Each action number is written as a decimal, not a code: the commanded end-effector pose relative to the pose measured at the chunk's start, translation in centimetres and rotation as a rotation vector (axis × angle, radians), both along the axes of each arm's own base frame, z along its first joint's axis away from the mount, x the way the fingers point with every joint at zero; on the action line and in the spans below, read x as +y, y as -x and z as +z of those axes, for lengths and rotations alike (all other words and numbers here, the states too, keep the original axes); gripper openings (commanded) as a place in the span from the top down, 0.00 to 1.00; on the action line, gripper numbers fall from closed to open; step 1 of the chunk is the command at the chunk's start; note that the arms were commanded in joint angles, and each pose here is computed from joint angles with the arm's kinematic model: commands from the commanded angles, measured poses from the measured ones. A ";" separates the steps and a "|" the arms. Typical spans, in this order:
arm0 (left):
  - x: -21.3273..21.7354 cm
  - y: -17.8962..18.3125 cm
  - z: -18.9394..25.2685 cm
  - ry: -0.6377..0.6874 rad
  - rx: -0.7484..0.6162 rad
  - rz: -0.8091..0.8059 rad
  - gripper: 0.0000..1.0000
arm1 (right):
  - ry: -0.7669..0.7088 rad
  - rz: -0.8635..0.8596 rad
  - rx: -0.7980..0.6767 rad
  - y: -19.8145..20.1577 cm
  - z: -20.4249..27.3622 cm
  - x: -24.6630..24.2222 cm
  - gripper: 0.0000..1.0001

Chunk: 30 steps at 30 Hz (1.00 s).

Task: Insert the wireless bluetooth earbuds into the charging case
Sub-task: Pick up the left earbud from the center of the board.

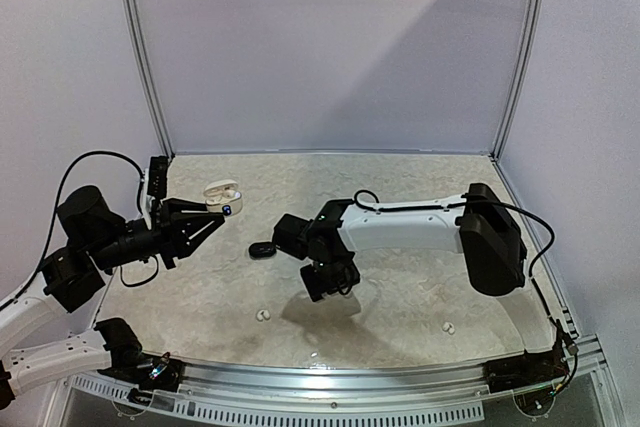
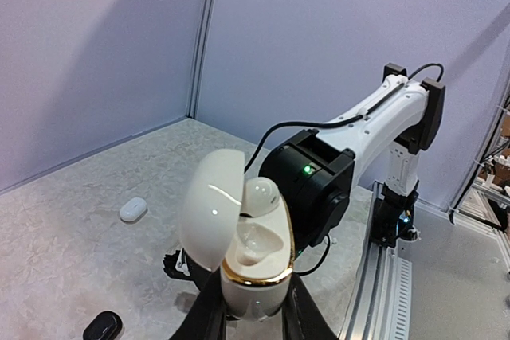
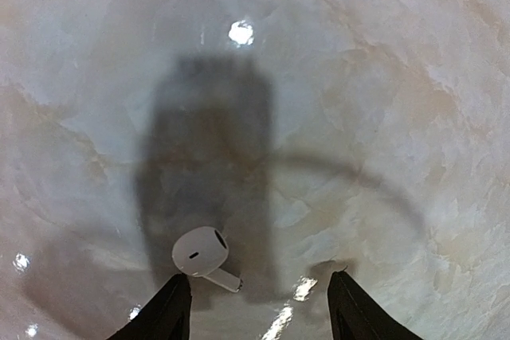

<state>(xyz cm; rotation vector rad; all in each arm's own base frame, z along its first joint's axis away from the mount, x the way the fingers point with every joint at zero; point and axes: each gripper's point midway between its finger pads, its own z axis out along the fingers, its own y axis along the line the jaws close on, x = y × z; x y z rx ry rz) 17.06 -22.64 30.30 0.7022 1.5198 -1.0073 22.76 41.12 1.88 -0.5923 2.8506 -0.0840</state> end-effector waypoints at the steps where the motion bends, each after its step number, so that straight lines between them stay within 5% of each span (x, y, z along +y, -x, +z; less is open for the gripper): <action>1: 0.1 -0.3 0.1 0.001 -0.010 0.007 1.00 | -0.027 0.054 0.038 0.1 -0.3 1.1 0.40; 9: 0.1 -0.2 0.1 -0.001 -0.015 0.005 1.00 | -0.035 0.101 0.078 -0.4 -2.4 1.9 0.44; 30: 0.1 -0.2 0.1 -0.007 -0.023 0.000 1.00 | 0.016 0.130 0.118 -0.6 -4.4 1.2 0.73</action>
